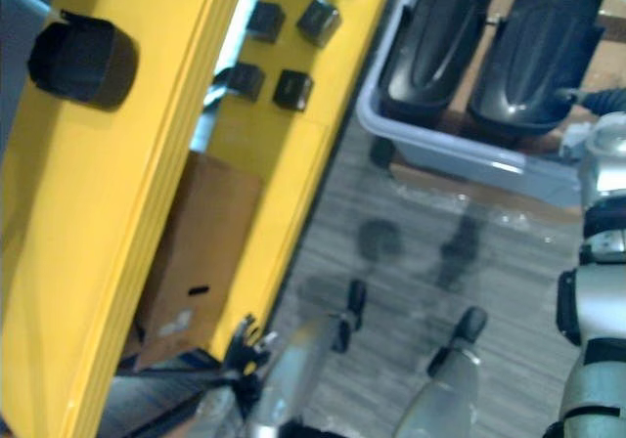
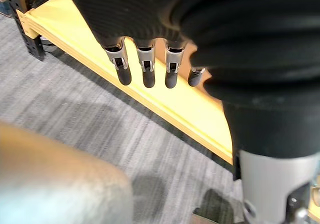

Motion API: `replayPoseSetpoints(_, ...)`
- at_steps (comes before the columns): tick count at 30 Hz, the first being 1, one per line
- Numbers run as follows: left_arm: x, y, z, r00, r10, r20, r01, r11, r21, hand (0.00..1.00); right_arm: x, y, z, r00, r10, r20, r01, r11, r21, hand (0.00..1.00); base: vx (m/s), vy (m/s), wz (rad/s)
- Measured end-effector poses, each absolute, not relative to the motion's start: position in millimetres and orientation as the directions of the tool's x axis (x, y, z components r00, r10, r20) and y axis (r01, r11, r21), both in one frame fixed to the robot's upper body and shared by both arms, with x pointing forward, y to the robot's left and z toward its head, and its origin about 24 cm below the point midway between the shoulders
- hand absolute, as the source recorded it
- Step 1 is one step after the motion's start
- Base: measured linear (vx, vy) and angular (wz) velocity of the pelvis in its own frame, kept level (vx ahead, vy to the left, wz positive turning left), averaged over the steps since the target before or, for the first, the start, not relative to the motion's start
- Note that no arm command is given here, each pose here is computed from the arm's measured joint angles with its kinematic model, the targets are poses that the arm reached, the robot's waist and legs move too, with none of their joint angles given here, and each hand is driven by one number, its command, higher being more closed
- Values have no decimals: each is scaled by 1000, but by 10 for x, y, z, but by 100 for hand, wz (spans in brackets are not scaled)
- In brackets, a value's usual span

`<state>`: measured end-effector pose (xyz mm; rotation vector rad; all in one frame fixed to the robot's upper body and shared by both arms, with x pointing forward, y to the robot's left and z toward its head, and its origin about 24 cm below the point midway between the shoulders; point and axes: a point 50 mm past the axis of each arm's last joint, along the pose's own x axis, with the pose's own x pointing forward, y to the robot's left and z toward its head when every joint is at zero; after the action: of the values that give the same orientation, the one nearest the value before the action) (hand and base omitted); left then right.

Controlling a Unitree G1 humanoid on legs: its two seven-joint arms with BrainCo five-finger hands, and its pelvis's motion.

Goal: Walk over and take plastic housings, then place them on the shelf

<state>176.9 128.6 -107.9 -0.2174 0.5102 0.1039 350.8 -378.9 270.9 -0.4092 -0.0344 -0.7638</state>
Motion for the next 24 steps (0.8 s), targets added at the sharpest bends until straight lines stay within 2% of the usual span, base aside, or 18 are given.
replayPoseSetpoints(3, 1778, 1277, -1070, 871, 35, -489, -143, 972, -186, 0, 3498, -3805, 2710, 721, -674, 162, 679, 642, -355, 0, 0, 0, 0)
replayPoseSetpoints(4, 1779, 1275, -1069, 872, 33, -488, -141, 972, -187, 0, 3499, -3806, 2703, 727, -670, 152, 670, 644, -368, 100, 0, 0, 0)
replayPoseSetpoints(7, 1766, 1261, -1080, 866, 24, -499, -141, 970, -197, 0, 3467, -3851, 2715, 731, -669, 135, 654, 630, -419, 100, 14, 0, 5)
replayPoseSetpoints(17, 1750, 1234, -1098, 857, 11, -515, -149, 962, -228, 0, 3299, -4055, 2724, 652, -755, 68, 657, 518, -548, 100, 4, 0, 2)
replayPoseSetpoints(21, 1742, 1195, -1101, 857, -6, -516, -136, 962, -237, 0, 3265, -4094, 2626, 598, -802, 18, 655, 475, -588, 100, 0, 0, 0)
replayPoseSetpoints(24, 1746, 1175, -1093, 859, -14, -511, -129, 961, -243, 0, 3229, -4114, 2606, 522, -852, 41, 671, 380, -637, 100, 0, 0, 0)
